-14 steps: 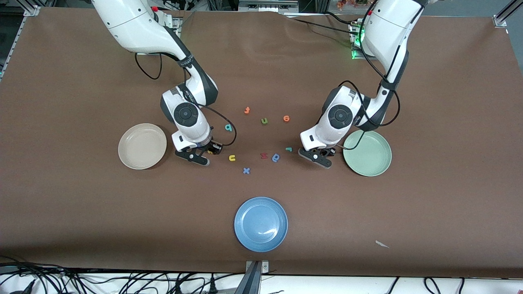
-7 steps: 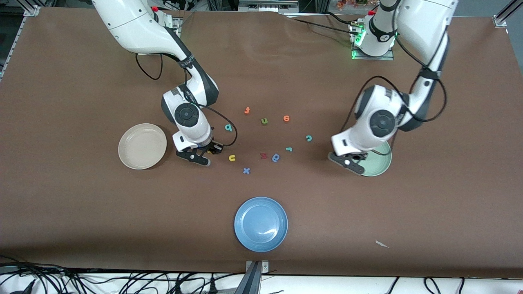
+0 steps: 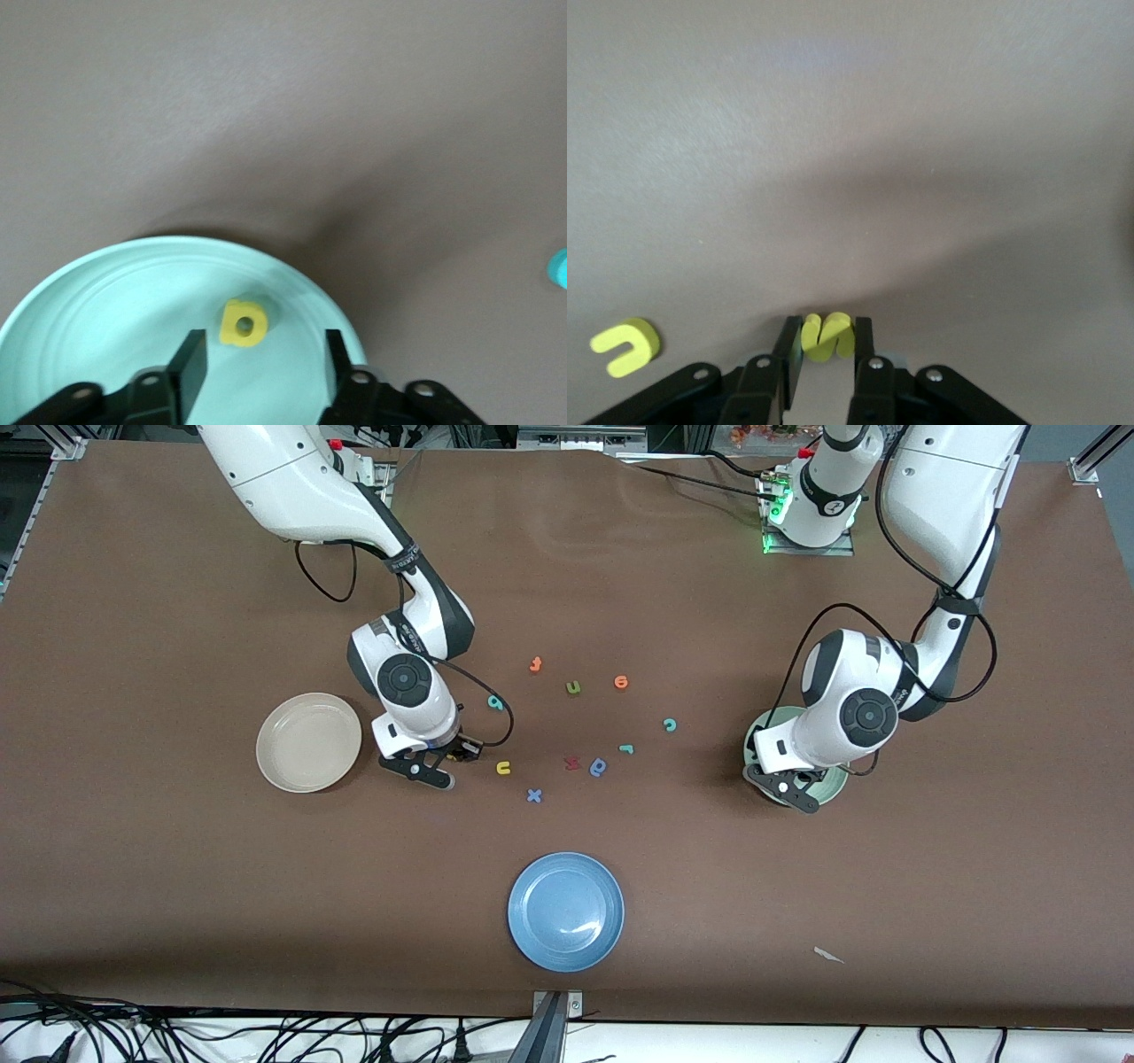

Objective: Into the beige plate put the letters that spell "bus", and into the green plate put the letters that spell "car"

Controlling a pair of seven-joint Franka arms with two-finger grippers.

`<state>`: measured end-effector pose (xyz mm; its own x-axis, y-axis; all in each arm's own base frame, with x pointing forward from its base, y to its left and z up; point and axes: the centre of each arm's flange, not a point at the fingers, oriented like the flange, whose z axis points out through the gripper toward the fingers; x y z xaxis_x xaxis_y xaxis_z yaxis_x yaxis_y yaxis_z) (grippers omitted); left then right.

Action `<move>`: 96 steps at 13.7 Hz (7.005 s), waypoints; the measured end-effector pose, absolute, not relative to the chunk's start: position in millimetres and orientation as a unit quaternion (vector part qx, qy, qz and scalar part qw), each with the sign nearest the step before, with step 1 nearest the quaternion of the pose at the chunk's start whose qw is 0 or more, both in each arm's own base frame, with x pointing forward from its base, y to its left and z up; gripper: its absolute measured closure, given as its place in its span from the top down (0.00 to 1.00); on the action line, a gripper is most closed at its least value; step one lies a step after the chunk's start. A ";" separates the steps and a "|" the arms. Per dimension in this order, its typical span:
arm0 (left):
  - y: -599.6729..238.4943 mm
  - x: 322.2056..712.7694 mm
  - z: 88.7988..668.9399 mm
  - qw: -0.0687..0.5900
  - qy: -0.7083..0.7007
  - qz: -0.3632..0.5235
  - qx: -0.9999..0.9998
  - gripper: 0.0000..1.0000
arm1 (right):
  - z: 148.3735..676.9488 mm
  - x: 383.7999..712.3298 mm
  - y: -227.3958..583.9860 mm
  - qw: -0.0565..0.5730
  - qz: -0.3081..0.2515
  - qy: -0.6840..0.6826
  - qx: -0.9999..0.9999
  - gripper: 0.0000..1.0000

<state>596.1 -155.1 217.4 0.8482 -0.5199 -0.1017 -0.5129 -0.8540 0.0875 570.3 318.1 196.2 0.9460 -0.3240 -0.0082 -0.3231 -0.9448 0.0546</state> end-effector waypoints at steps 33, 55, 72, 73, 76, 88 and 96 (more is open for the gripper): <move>-317.9 505.6 173.6 0.022 -0.136 -0.038 0.990 0.27 | 253.9 551.1 266.8 -0.013 -0.008 -0.059 0.998 1.00; -171.4 589.0 226.5 -0.011 -0.198 -0.089 0.976 0.87 | 185.9 584.3 396.5 0.005 -0.006 -0.102 0.995 0.92; -387.9 546.1 195.5 0.042 -0.140 -0.013 0.989 0.89 | 177.4 589.9 396.4 -0.016 0.000 -0.121 0.993 0.55; -389.7 546.0 190.2 0.049 -0.140 -0.010 0.989 0.88 | 177.5 589.9 396.6 -0.018 0.000 -0.122 0.992 0.55; -391.7 544.2 177.1 0.047 -0.155 -0.002 0.987 0.85 | 177.8 589.8 396.9 -0.019 -0.001 -0.123 0.992 0.52; -397.2 542.2 179.6 0.033 -0.163 -0.013 0.986 0.31 | 179.4 590.1 397.5 -0.019 0.000 -0.123 0.992 0.31; -300.5 580.9 249.1 -0.056 -0.219 -0.083 0.971 0.31 | 191.6 596.2 399.1 -0.016 -0.014 -0.119 0.993 0.30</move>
